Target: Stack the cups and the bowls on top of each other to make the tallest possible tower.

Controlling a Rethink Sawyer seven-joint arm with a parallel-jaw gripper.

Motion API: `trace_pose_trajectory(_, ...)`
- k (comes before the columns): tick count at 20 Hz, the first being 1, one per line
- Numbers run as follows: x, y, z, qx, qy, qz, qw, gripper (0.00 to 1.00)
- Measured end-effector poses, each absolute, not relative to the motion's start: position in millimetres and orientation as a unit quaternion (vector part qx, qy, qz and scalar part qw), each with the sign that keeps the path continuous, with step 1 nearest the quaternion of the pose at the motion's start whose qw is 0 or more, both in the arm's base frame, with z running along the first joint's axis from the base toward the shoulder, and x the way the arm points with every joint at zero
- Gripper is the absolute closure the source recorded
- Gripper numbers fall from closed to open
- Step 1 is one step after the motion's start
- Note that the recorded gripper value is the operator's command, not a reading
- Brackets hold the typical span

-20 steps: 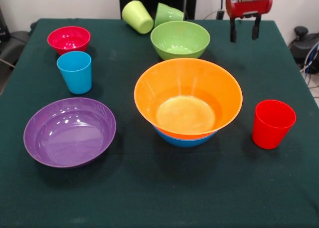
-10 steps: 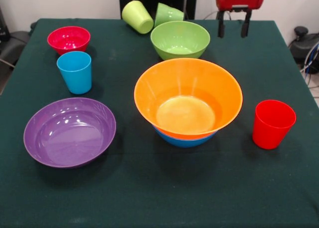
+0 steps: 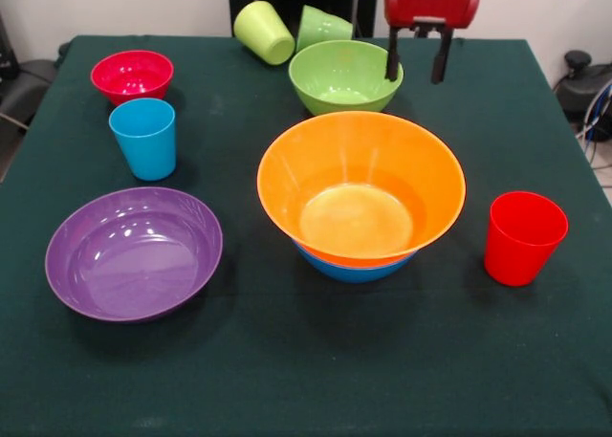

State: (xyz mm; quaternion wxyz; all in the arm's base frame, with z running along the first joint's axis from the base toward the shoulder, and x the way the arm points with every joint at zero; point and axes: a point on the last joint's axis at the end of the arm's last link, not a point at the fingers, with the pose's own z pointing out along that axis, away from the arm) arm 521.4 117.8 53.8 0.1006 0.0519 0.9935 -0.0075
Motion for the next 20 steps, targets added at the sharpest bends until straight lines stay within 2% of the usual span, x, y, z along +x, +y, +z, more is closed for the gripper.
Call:
trace_pose_trajectory(12, 579.1, 87.3, 38.3, 0.074, 0.988, -0.016, 0.134, 0.00)
trace_pose_trajectory(20, 604.1, 63.4, 13.7, 0.095, 0.989, -0.023, 0.111, 0.00)
